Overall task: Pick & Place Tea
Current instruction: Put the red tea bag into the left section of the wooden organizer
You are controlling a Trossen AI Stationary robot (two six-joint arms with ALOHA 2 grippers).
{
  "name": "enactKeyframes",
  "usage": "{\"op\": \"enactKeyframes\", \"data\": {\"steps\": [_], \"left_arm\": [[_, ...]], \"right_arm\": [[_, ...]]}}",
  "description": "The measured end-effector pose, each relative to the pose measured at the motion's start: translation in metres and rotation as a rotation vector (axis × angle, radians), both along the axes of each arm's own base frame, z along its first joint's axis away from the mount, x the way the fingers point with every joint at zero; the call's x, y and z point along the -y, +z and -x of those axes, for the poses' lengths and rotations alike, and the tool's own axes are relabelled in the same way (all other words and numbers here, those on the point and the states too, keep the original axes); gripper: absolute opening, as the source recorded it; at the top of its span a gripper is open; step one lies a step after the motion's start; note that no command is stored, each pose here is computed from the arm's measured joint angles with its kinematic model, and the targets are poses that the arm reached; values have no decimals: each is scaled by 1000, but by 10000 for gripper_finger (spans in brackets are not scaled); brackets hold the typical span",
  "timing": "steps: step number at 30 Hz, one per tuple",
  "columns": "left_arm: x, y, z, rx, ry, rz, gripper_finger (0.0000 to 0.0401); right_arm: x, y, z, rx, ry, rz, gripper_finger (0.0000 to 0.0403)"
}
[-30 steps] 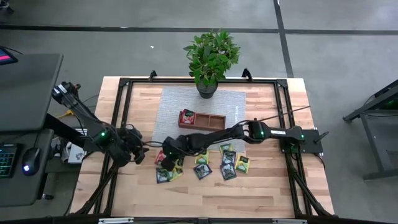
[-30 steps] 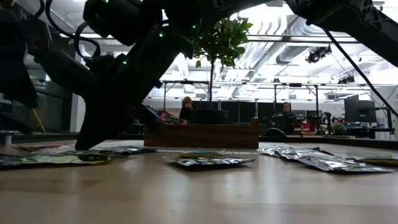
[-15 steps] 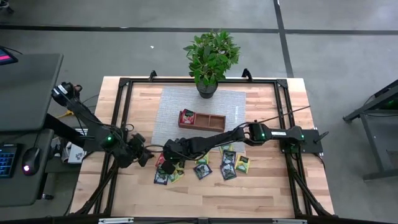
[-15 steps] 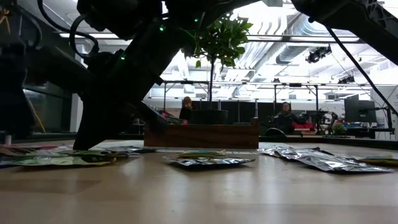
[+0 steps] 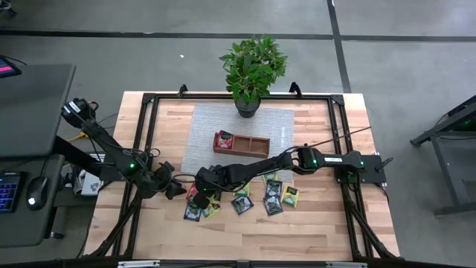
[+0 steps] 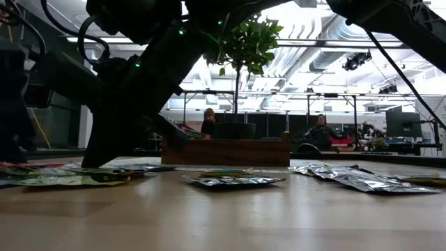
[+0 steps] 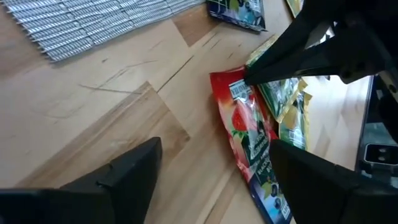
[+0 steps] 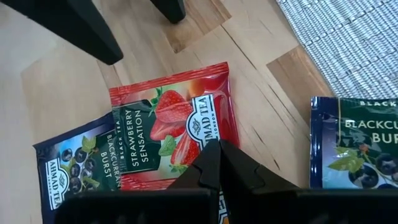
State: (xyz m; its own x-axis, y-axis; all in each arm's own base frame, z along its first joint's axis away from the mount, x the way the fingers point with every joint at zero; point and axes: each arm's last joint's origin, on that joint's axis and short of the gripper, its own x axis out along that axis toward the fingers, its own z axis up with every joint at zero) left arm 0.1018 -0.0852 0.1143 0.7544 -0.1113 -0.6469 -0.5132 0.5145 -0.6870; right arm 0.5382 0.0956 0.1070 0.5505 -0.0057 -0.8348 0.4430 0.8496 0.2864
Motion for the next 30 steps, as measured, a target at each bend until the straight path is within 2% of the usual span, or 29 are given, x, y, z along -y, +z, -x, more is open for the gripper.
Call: {"op": "enactKeyframes", "data": {"steps": [4,17,30], "left_arm": [[2,2,-1,12,-13,27,307],[3,1,-1,-4,-31,46,278],[-3,-2,-26,-19,-95,119,277]], "right_arm": [[0,0,0,2,6,4,0],[6,2,-6,54,14,-11,0],[11,2,-7,63,31,5,0]]}}
